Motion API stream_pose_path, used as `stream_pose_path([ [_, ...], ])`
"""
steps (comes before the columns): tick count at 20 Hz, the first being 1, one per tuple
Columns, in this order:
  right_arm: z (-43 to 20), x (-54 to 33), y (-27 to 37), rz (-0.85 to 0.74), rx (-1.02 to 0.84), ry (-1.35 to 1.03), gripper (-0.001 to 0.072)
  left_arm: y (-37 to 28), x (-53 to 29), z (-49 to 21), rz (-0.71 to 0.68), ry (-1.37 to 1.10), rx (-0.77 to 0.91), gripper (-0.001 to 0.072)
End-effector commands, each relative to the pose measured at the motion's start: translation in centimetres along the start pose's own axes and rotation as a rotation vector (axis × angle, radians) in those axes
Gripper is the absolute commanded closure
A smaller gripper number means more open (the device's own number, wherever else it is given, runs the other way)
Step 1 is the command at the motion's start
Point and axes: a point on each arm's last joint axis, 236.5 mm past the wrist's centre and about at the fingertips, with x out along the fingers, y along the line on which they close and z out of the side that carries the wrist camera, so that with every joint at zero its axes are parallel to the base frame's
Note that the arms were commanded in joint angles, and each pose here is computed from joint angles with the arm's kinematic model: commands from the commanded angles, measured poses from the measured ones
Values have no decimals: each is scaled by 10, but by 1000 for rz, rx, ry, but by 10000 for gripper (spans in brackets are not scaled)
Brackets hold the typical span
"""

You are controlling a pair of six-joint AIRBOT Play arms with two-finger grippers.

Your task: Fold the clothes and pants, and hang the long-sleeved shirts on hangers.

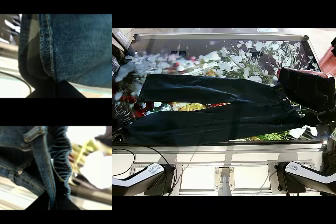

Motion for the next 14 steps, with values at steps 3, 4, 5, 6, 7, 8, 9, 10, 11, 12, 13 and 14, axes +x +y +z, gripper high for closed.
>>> stream_pose_path([
  [3,-22,-13,-22,-104,82,-31,680,-19,-6,6,-37,-68,94,678],
  [4,-23,-19,-27,-118,116,-59,680,-21,-9,8,-42,-88,107,678],
  [5,-23,-24,-34,-142,171,-87,680,-19,-11,9,-33,-97,103,678],
  [6,-25,-28,-42,-168,228,-102,679,-16,-11,8,-24,-100,94,677],
  [7,-28,-32,-49,-197,284,-113,680,-11,-12,6,-14,-97,77,677],
  [8,-31,-36,-55,-229,328,-121,680,-5,-13,5,-4,-100,44,677],
  [9,-37,-41,-63,-274,375,-118,680,0,-14,6,2,-115,8,678],
  [10,-38,-42,-64,-285,400,-123,680,3,-16,9,4,-136,-24,677],
  [11,-35,-42,-58,-264,400,-132,681,-1,-18,14,-16,-165,-35,678],
  [12,-30,-38,-43,-207,389,-131,680,-7,-21,22,-49,-203,-46,678],
  [13,-29,-33,-28,-163,371,-103,681,-15,-23,30,-82,-235,-48,678],
  [14,-34,-28,-14,-130,348,-47,681,-20,-25,37,-107,-268,-54,678],
])
